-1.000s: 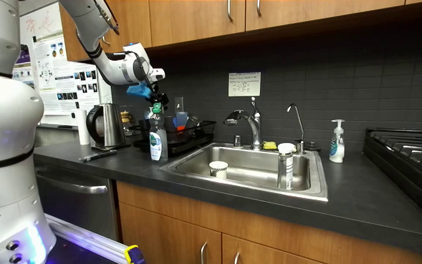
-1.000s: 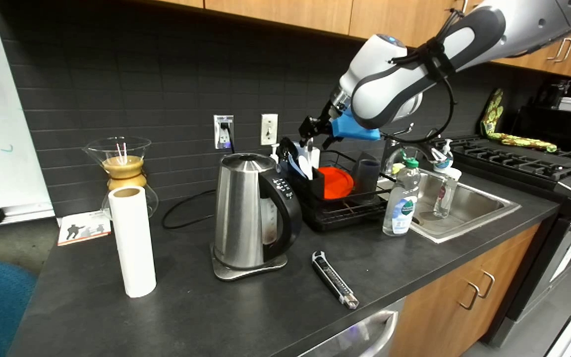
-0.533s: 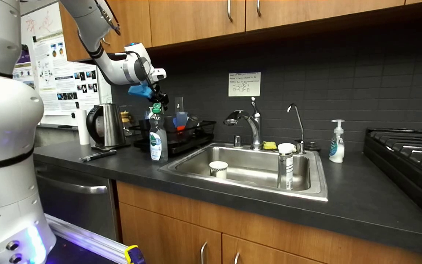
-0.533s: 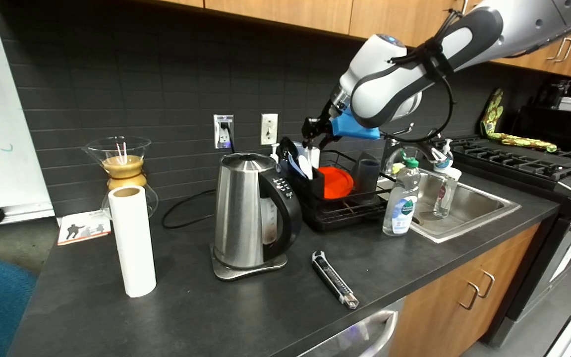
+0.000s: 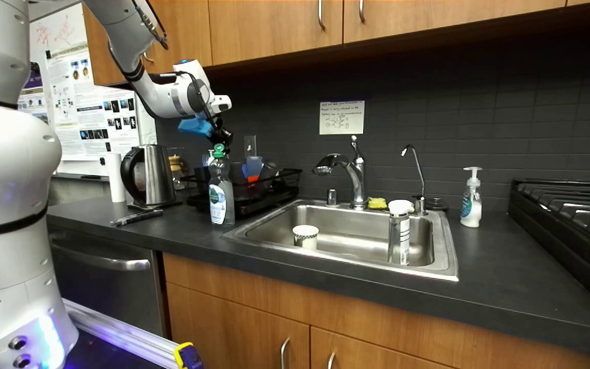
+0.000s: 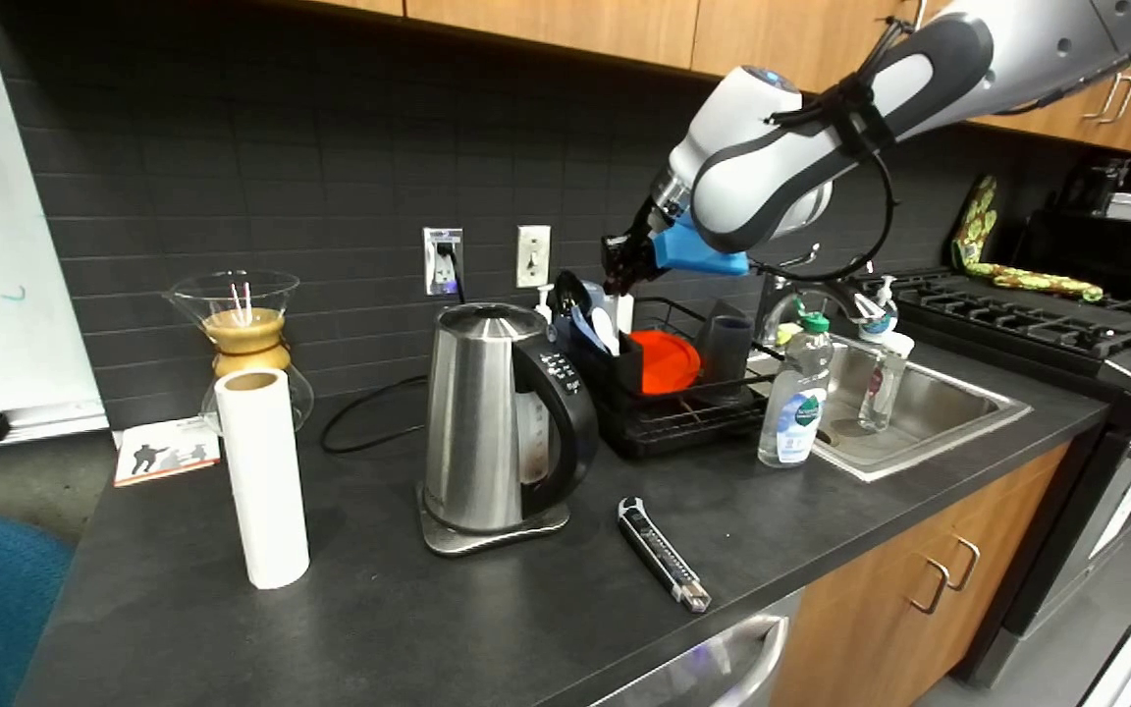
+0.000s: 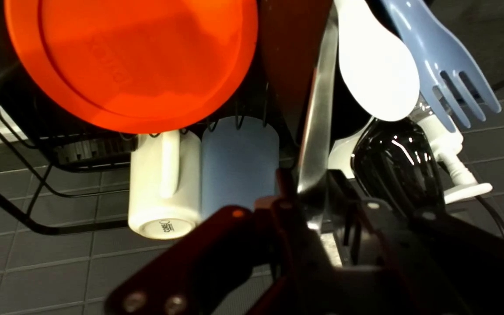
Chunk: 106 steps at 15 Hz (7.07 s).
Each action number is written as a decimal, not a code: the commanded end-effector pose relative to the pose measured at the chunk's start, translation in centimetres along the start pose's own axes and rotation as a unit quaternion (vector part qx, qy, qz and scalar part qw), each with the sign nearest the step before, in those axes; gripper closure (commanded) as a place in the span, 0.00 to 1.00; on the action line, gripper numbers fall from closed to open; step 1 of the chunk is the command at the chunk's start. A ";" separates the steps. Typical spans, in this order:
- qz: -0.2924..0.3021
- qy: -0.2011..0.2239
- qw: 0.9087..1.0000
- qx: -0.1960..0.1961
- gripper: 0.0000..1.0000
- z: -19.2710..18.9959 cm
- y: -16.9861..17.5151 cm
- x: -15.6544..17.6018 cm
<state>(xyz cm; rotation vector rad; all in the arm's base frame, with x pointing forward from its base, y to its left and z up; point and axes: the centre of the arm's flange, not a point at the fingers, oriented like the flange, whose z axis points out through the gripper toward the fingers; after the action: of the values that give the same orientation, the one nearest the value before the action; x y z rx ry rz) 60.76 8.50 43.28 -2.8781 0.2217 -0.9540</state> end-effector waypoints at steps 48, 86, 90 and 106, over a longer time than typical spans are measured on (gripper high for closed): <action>-0.119 0.000 0.988 0.100 0.00 -8.3 3.8 -3.5; -0.157 -0.006 0.973 0.168 0.00 -0.5 5.2 0.1; -0.161 0.001 0.972 0.171 0.00 -0.6 5.0 0.3; -0.181 -0.002 0.965 0.188 0.00 1.1 2.7 1.9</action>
<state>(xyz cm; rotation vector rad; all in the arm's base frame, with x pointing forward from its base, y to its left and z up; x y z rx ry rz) 61.34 5.24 43.02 -2.6285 -0.4213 -0.9179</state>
